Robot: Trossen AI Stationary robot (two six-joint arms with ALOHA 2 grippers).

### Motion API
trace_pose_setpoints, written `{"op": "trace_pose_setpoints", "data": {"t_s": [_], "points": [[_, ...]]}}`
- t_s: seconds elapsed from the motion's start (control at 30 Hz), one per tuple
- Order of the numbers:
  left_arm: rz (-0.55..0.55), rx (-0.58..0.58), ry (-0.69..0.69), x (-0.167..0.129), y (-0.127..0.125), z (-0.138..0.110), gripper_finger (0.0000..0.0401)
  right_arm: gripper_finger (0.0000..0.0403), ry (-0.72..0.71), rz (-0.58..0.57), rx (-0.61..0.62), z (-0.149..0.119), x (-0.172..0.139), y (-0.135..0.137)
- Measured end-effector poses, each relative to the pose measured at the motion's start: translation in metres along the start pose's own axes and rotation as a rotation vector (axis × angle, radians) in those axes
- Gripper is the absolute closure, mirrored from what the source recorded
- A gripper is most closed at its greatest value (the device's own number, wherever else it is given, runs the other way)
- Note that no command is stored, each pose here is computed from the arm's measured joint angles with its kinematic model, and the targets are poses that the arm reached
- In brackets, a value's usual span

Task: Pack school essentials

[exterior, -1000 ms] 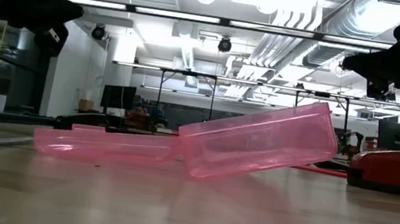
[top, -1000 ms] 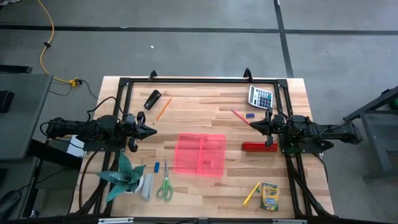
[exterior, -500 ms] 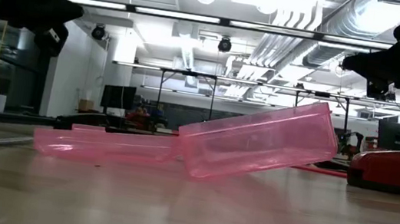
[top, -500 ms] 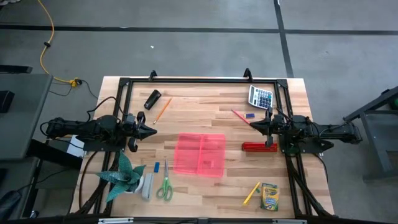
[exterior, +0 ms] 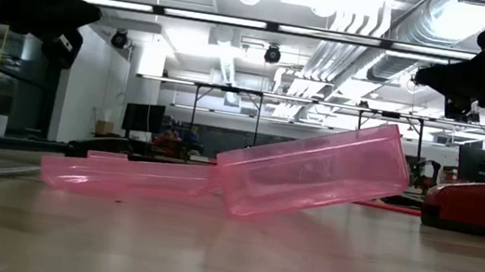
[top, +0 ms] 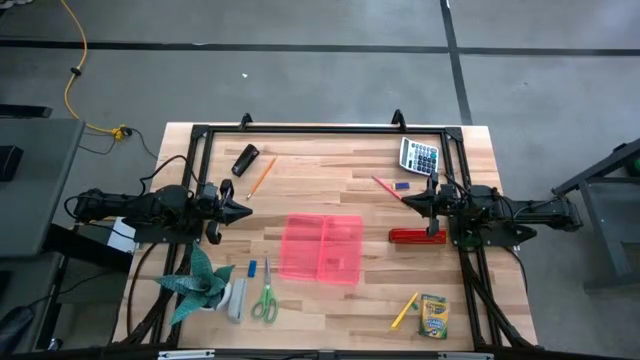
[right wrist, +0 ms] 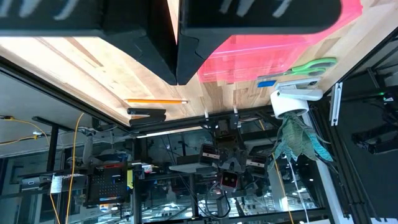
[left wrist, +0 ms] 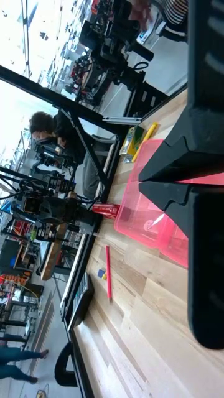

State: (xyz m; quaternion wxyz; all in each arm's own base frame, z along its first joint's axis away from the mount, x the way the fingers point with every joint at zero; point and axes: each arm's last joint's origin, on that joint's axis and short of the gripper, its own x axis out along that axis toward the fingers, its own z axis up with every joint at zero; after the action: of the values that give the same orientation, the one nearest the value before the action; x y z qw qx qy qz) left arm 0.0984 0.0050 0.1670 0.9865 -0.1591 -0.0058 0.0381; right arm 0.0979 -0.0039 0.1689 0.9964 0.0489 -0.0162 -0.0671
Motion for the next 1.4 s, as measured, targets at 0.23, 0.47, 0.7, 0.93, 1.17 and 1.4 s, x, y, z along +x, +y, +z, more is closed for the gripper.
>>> {"op": "trace_pose_setpoints", "data": {"t_s": [0.23,0.47,0.7,0.93,1.17,1.4], "points": [[0.000,0.000,0.000,0.000,0.000,0.000,0.0401,0.0403,0.000,0.000,0.000,0.000,0.000,0.000],[0.000,-0.001,0.000,0.000,0.000,0.000,0.0401,0.0403,0.000,0.000,-0.018,0.000,0.000,0.000],[0.000,-0.001,0.000,0.000,0.000,0.000,0.0401,0.0403,-0.116,0.015,0.135,0.011,-0.001,0.001],[0.000,0.000,0.000,0.000,0.000,0.000,0.0401,0.0403,-0.386,-0.009,0.361,0.035,-0.007,0.000],[0.000,0.000,0.000,0.000,0.000,0.000,0.0401,0.0402,-0.466,-0.025,0.445,0.042,-0.010,-0.002],[0.000,-0.001,0.000,0.000,0.000,0.000,0.0401,0.0369,-0.431,-0.028,0.427,0.063,-0.007,0.001]]}}
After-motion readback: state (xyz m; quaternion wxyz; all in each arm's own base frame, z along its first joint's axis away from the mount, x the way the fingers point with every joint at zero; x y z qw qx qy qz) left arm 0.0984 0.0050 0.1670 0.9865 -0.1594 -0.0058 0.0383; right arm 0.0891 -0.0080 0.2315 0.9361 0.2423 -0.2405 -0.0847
